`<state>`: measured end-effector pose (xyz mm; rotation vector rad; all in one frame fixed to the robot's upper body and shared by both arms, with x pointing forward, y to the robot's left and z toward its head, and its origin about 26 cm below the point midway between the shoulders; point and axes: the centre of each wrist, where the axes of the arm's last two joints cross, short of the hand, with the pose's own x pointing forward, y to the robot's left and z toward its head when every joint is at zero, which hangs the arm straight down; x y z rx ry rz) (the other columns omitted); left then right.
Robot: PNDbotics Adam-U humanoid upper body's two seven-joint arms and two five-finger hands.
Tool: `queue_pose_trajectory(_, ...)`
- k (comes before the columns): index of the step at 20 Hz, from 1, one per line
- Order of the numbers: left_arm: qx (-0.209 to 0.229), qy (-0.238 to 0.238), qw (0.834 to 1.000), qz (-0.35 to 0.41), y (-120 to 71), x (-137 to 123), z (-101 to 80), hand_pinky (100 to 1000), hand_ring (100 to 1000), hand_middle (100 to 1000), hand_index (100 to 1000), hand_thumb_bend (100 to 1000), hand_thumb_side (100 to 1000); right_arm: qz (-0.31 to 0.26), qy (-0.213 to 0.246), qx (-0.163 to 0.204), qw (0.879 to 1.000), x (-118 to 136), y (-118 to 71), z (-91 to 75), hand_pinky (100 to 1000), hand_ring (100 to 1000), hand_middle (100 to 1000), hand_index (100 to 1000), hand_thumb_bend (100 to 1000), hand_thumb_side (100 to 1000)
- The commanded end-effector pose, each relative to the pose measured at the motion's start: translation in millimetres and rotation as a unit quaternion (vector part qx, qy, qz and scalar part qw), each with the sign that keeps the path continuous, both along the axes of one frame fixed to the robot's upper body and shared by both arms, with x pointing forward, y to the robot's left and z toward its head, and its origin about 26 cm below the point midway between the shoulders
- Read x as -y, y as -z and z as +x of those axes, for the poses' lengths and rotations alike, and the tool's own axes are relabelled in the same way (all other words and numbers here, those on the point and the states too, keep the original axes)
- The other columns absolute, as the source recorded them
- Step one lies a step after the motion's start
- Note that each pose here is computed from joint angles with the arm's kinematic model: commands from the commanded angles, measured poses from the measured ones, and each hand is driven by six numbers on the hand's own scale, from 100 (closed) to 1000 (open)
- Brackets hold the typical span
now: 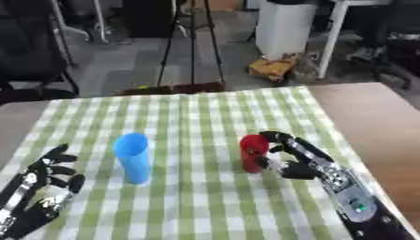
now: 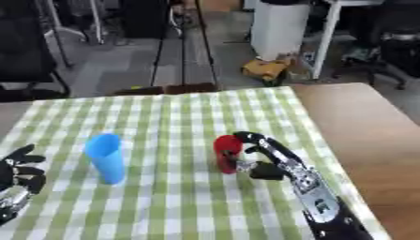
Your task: Pour the contents of one cup into another cup.
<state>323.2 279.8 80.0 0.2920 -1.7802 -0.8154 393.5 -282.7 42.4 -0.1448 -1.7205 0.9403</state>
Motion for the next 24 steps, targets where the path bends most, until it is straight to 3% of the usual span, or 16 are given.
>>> queue_pose_trajectory(1, 0.013, 0.005, 1.000, 0.004, -8.8, 0, 2.3, 655, 751, 801, 949, 387, 725, -0.011, -0.002, 0.015, 1.000, 3, -9.7, 4.8, 840, 950, 880, 951, 489, 599)
queue_pose_trajectory(14, 0.013, 0.008, 1.000, 0.002, -9.1, 1, 2.5, 657, 754, 803, 950, 370, 739, -0.023, 0.011, 0.008, 1.000, -1, -1.4, 9.3, 830, 935, 877, 950, 478, 597)
queue_pose_trajectory(24, 0.013, 0.009, 1.000, 0.001, -9.6, 1, 3.0, 657, 754, 803, 950, 357, 750, -0.014, 0.017, 0.024, 0.999, -12, -6.9, 15.0, 818, 909, 864, 947, 458, 583)
